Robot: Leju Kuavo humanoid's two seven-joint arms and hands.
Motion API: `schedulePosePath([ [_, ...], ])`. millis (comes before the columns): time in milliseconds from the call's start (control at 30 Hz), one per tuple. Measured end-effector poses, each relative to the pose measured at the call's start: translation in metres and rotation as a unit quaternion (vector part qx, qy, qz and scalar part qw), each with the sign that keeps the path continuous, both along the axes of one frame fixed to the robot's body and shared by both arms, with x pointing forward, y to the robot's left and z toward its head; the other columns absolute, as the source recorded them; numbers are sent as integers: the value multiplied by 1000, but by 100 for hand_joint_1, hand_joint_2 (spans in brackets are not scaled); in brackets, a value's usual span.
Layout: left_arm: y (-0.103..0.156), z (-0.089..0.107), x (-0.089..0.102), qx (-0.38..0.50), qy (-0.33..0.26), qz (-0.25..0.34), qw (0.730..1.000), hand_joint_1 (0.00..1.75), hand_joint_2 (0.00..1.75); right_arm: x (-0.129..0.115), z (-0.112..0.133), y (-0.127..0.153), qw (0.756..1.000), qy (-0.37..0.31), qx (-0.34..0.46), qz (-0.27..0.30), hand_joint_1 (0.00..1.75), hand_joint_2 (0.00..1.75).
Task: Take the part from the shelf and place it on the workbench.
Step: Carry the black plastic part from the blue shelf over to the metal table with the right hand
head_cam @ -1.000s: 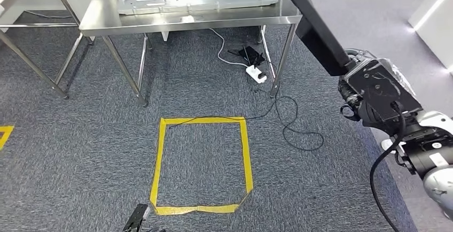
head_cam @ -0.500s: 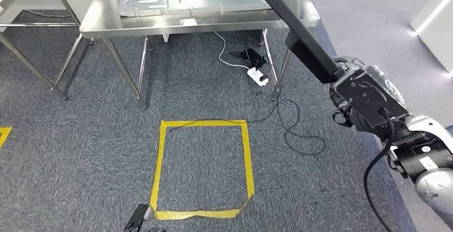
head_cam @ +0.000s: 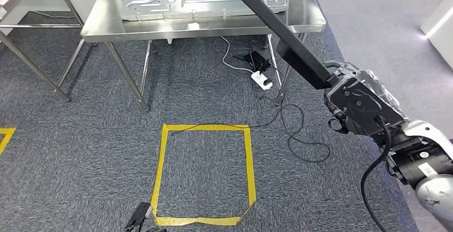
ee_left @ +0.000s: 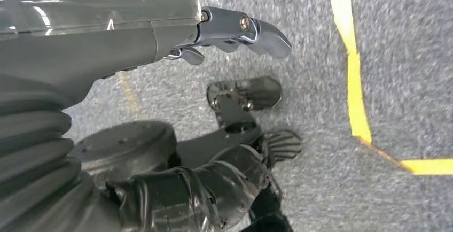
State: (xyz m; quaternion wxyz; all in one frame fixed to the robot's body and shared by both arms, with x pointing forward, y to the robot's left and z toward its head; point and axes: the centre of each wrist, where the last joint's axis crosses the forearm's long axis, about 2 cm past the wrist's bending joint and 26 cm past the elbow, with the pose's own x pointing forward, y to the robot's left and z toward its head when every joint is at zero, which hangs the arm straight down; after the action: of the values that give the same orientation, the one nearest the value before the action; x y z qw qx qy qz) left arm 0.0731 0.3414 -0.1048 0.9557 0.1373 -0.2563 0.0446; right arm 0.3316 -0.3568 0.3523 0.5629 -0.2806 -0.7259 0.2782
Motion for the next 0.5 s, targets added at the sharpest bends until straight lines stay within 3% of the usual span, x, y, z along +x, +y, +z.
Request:
schedulePosePath([
  [500,6,0,-1,1,11,0,1000,0,175,2,2,37,997,-46,-55,22,175,175],
])
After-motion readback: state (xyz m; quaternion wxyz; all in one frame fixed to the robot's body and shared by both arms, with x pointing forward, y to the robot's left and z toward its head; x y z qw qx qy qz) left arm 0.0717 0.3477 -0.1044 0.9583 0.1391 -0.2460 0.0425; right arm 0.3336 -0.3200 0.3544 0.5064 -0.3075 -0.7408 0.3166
